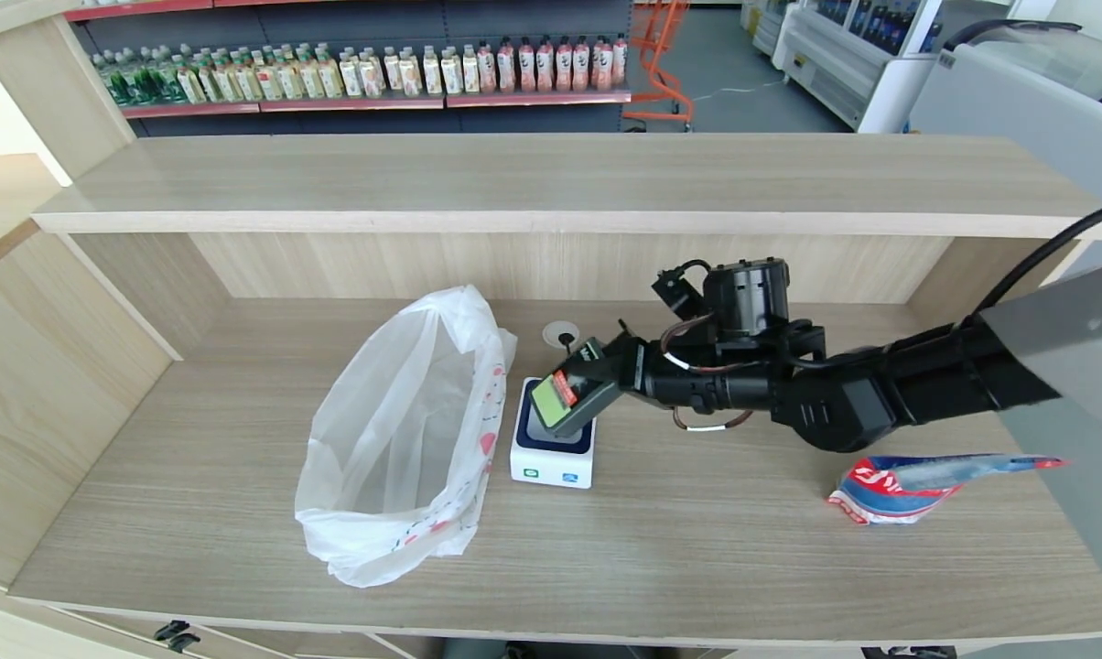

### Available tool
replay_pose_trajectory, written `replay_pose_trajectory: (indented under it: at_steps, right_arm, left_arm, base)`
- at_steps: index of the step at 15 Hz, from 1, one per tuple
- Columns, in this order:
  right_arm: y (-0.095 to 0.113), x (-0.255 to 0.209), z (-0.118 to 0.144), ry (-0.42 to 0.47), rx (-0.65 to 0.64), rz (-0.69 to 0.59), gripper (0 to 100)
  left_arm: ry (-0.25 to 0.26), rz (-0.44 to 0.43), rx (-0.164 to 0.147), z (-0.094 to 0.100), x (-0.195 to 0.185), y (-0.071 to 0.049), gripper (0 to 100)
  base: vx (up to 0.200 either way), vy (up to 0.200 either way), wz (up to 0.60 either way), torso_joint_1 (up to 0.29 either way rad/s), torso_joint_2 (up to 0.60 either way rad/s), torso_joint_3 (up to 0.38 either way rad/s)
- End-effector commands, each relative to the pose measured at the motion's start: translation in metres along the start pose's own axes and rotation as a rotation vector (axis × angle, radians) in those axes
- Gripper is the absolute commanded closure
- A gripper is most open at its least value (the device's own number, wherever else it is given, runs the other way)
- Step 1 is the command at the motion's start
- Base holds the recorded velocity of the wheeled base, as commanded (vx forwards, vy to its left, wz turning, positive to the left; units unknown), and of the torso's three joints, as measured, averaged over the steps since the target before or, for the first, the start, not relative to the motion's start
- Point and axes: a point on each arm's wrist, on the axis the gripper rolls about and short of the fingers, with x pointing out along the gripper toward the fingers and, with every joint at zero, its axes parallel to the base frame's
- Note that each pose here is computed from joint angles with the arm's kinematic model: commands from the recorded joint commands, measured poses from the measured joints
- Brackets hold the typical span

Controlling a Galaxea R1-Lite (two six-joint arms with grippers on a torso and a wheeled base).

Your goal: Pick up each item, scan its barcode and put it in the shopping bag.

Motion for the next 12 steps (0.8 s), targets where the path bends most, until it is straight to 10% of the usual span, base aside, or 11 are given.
replay_pose_trajectory:
  at_steps: [1,5,8,12]
  right_arm:
    - [0.035,-0.064,0.035,-0.087,-0.008,0.020,100]
    - [0.066,-0.143,0.043,-0.195,-0.149,-0.005,100]
    - [0.053,-0.185,0.008,-0.177,-0.519,-0.179,100]
    - [0.058,-0.207,-0.019,-0.161,-0.572,-0.214,100]
  left_arm:
    - [0.000,0.000,0.000,0.000,0.000,0.000,0]
    - [0.000,0.000,0.000,0.000,0.000,0.000,0]
    - [0.000,0.000,0.000,0.000,0.000,0.000,0]
    - [0.000,0.000,0.000,0.000,0.000,0.000,0]
  base:
    - [0.000,0.000,0.00,0.000,0.00,0.000]
    - [0.000,0.000,0.00,0.000,0.00,0.000]
    - [0.000,0.000,0.00,0.000,0.00,0.000]
    - [0.000,0.000,0.00,0.000,0.00,0.000]
